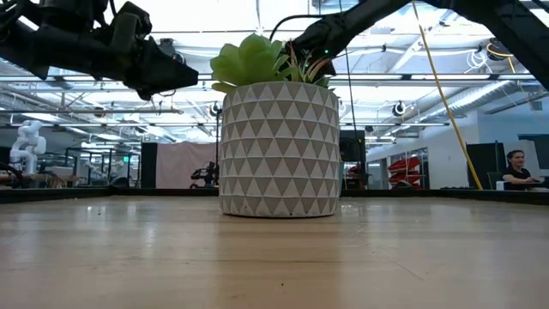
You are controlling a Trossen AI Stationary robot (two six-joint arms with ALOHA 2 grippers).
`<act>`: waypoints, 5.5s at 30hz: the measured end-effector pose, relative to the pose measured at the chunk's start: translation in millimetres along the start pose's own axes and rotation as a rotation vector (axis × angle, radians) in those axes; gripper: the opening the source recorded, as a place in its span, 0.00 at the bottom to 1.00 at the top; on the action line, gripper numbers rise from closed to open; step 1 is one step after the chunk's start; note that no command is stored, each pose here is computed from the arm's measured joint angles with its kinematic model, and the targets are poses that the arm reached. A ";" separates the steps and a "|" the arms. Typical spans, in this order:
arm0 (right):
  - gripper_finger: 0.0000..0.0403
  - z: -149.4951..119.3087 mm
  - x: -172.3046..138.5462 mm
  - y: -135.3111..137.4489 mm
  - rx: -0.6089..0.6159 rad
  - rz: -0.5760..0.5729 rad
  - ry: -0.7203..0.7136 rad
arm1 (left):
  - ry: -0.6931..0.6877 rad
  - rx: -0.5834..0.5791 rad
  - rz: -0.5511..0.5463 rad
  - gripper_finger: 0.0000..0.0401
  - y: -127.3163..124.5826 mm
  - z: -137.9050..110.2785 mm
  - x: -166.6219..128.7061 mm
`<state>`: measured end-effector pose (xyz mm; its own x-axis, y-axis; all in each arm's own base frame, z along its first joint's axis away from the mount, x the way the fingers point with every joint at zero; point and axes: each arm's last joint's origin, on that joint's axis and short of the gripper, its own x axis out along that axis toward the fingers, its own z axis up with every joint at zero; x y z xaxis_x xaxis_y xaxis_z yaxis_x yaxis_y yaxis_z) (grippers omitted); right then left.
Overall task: Nest measuring cups in basket
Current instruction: Put the nested measuring cup into the green bin, then return to Home Position
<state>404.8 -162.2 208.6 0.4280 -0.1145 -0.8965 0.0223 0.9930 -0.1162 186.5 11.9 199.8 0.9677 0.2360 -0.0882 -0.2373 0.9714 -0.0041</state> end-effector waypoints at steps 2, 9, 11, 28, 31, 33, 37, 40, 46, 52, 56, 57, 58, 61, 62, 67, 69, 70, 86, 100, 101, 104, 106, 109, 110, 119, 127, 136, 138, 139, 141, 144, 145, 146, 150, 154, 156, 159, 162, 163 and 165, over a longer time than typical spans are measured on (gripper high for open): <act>0.00 0.5 3.7 0.9 -0.006 0.000 -0.002 | 0.001 -0.002 0.002 0.29 0.3 -0.1 0.1; 0.00 1.2 20.6 1.8 0.003 0.001 -0.004 | 0.004 -0.001 0.001 0.29 0.2 -0.4 0.0; 0.00 -0.7 26.9 2.7 0.002 0.009 0.015 | 0.009 -0.005 0.001 0.29 0.2 -0.9 0.0; 0.00 -6.8 31.0 0.3 -0.019 -0.154 0.141 | 0.024 -0.008 -0.007 0.29 -0.2 -2.4 0.0; 0.00 -8.0 30.7 -0.4 -0.018 -0.188 0.165 | 0.025 -0.007 -0.009 0.29 -0.2 -2.4 0.0; 0.00 -7.9 29.4 -0.5 -0.016 -0.190 0.163 | 0.025 -0.007 -0.009 0.29 -0.2 -2.5 0.0; 0.00 -4.7 24.1 -2.3 -0.016 -0.247 0.162 | 0.025 -0.007 -0.010 0.29 -0.2 -2.5 0.0; 0.00 -2.0 19.0 -4.0 -0.021 -0.272 0.180 | 0.026 -0.007 -0.010 0.29 -0.2 -2.6 0.0; 0.00 -3.3 15.7 -9.5 0.017 -0.274 0.191 | 0.040 -0.005 -0.009 0.29 -0.2 -4.0 0.0; 0.00 -10.4 14.4 -15.7 0.050 -0.292 0.242 | 0.042 -0.008 -0.009 0.29 -0.2 -4.1 0.0; 0.00 -9.6 12.8 -17.7 0.042 -0.336 0.245 | 0.042 -0.007 -0.009 0.29 -0.2 -4.1 0.0; 0.00 -9.2 12.3 -17.8 0.037 -0.342 0.244 | 0.042 -0.007 -0.009 0.29 -0.3 -4.1 -0.1; 0.00 -8.4 11.9 -18.0 0.033 -0.343 0.236 | 0.043 -0.007 -0.009 0.29 -0.3 -4.2 -0.1; 0.00 -6.8 11.9 -18.4 0.033 -0.346 0.219 | 0.047 -0.006 -0.009 0.29 -0.2 -4.6 -0.1; 0.00 -6.5 12.0 -18.3 0.032 -0.346 0.217 | 0.047 -0.006 -0.009 0.29 -0.2 -4.6 -0.1; 0.00 -3.1 12.8 -18.0 0.039 -0.297 0.163 | 0.047 -0.006 -0.009 0.29 -0.2 -4.6 -0.1; 0.00 -0.6 13.3 -17.8 0.050 -0.266 0.125 | 0.047 -0.006 -0.009 0.29 -0.2 -4.6 -0.1; 0.00 0.6 13.5 -17.6 0.058 -0.249 0.107 | 0.047 -0.006 -0.009 0.29 -0.2 -4.6 -0.1; 0.00 -11.5 8.9 -38.4 0.179 -0.224 0.101 | 0.055 -0.010 -0.016 0.29 -0.4 -5.4 -0.1; 0.00 -12.1 -80.9 -29.1 0.239 -0.376 0.094 | 0.062 0.001 -0.016 0.29 -0.3 -6.0 -0.1; 0.00 -14.1 -87.2 -28.9 0.242 -0.394 0.098 | 0.062 0.001 -0.016 0.29 -0.3 -6.0 -0.1; 0.00 -23.7 -107.5 -26.9 0.265 -0.431 0.080 | 0.065 0.002 -0.016 0.29 -0.3 -6.4 -0.2; 0.00 -34.0 -122.3 -22.8 0.286 -0.434 0.063 | 0.072 0.003 -0.015 0.29 -0.3 -7.1 -0.2; 0.00 -58.7 -139.4 -11.5 0.310 -0.429 0.082 | 0.091 0.013 -0.015 0.29 -0.1 -8.7 -0.8; 0.00 -68.2 -145.3 -6.3 0.324 -0.426 0.090 | 0.096 0.014 -0.015 0.29 0.1 -8.7 -1.7; 0.00 -124.7 -221.6 46.2 0.435 -0.382 -0.142 | 0.091 0.060 -0.074 0.29 3.3 32.8 -29.7; 0.00 -169.7 -267.2 88.5 0.363 -0.178 -0.472 | 0.250 0.130 -0.065 0.29 11.9 83.6 -74.2; 0.00 -230.3 -231.6 117.9 0.372 -0.046 -0.886 | 0.101 0.085 -0.111 0.29 13.3 48.7 -84.0; 0.00 -238.6 -219.2 121.0 0.394 -0.024 -0.915 | 0.108 0.058 -0.106 0.29 14.0 34.0 -83.2; 0.00 -241.6 -213.1 122.0 0.405 -0.016 -0.923 | 0.102 0.040 -0.107 0.29 14.3 28.7 -82.8; 0.00 -246.3 -202.1 123.8 0.415 -0.006 -0.932 | 0.079 0.017 -0.117 0.29 15.3 21.6 -83.4; 0.00 -250.5 -187.4 125.7 0.423 0.007 -0.953 | 0.049 0.001 -0.108 0.29 18.2 13.5 -84.8; 0.00 -251.8 -181.1 126.4 0.426 0.011 -0.958 | 0.041 -0.004 -0.102 0.29 19.4 11.3 -85.4; 0.00 -252.9 -175.2 127.2 0.427 0.018 -0.971 | 0.040 -0.009 -0.102 0.29 20.5 8.2 -85.9; 0.00 -259.2 -153.8 131.1 0.429 0.044 -1.047 | 0.001 -0.047 -0.129 0.29 24.2 -2.8 -86.7; 0.00 -267.6 -134.7 134.5 0.436 0.065 -1.133 | -0.011 -0.079 -0.153 0.29 28.4 -15.9 -86.1; 0.00 -271.3 -128.6 135.4 0.433 0.066 -1.182 | -0.011 -0.088 -0.147 0.29 31.3 -21.5 -86.0; 0.00 -276.6 -121.8 136.7 0.427 0.065 -1.248 | -0.005 -0.102 -0.154 0.29 35.5 -29.1 -85.5; 0.00 -276.6 -130.5 136.4 0.418 0.067 -1.352 | -0.033 -0.115 -0.174 0.29 39.6 -33.6 -85.1; 0.00 -277.8 -128.7 136.7 0.420 0.068 -1.329 | -0.036 -0.118 -0.178 0.29 41.0 -35.5 -85.0; 0.00 -278.5 -127.6 136.8 0.420 0.066 -1.316 | -0.045 -0.124 -0.170 0.29 44.3 -35.5 -85.6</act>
<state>101.6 -20.0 188.0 0.9631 -0.1886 0.1921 0.1359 0.9566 0.2578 90.2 33.9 171.8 0.9969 0.0728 -0.0310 -0.0764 0.9875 -0.1381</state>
